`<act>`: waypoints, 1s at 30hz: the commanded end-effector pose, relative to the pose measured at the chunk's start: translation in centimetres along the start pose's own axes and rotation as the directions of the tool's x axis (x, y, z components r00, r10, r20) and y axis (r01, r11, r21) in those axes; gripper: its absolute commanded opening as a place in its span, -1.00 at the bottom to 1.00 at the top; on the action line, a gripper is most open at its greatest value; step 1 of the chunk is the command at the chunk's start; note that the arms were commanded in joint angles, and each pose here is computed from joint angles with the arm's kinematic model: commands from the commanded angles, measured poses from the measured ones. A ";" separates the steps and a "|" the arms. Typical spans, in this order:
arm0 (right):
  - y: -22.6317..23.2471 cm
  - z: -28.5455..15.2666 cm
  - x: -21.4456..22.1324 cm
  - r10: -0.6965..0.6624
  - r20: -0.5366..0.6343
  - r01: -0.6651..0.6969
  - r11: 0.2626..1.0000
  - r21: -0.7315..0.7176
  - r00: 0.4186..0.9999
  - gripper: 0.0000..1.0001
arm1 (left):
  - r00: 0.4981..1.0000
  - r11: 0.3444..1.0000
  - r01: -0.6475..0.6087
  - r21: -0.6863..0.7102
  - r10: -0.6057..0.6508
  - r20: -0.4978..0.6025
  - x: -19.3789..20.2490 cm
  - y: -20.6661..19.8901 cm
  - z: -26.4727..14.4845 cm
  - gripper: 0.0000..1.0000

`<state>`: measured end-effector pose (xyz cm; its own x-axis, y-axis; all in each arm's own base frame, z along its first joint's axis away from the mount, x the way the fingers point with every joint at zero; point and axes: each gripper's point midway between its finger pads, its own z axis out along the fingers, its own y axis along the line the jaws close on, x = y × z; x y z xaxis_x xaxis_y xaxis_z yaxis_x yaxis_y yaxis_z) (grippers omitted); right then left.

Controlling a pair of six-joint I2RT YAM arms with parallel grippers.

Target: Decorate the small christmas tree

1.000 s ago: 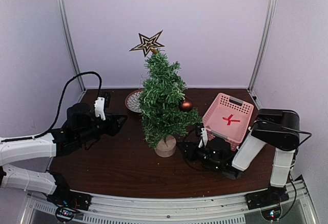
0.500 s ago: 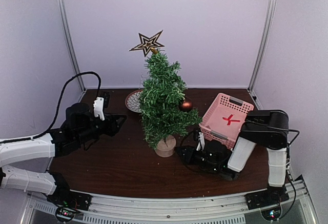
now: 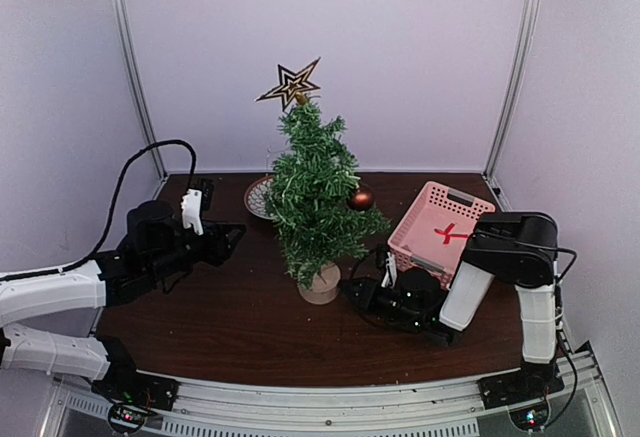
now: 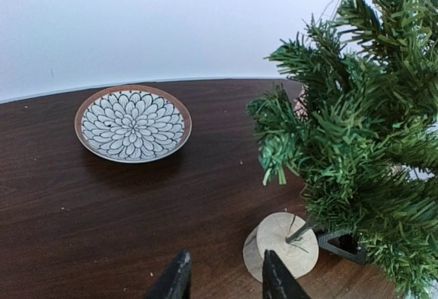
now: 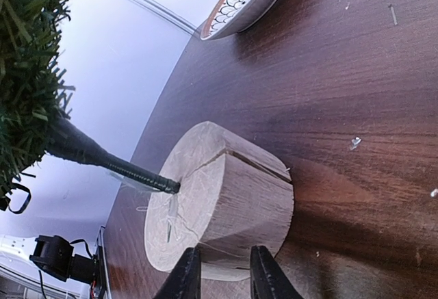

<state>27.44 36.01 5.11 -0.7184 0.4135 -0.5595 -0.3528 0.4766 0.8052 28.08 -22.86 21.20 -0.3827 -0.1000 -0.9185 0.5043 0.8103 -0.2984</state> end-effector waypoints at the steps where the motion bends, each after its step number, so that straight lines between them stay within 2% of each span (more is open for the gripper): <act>1: 0.2 0.7 -0.9 0.015 0.019 -0.014 1.000 -0.025 1.000 -0.44 | 0.999 1.000 -0.008 -0.014 0.008 0.041 -1.2 0.4 -0.3 -0.28; 17: 1.9 4.3 -1.8 0.021 -0.013 -0.022 0.996 -0.088 1.000 -0.45 | 0.999 0.999 0.002 -0.036 0.000 0.040 -1.0 1.2 -0.7 -0.27; 30: 3.6 7.5 -2.4 0.030 -0.048 -0.037 0.989 -0.143 0.998 -0.49 | 0.997 0.995 0.080 -0.066 -0.078 0.029 0.3 3.3 -1.6 -0.27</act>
<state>32.19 41.25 7.05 -0.7416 0.4137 -0.5280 -0.3869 0.3792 0.8405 28.35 -20.13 20.34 -0.3906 -0.1407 -0.9097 0.4405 0.8392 -0.3189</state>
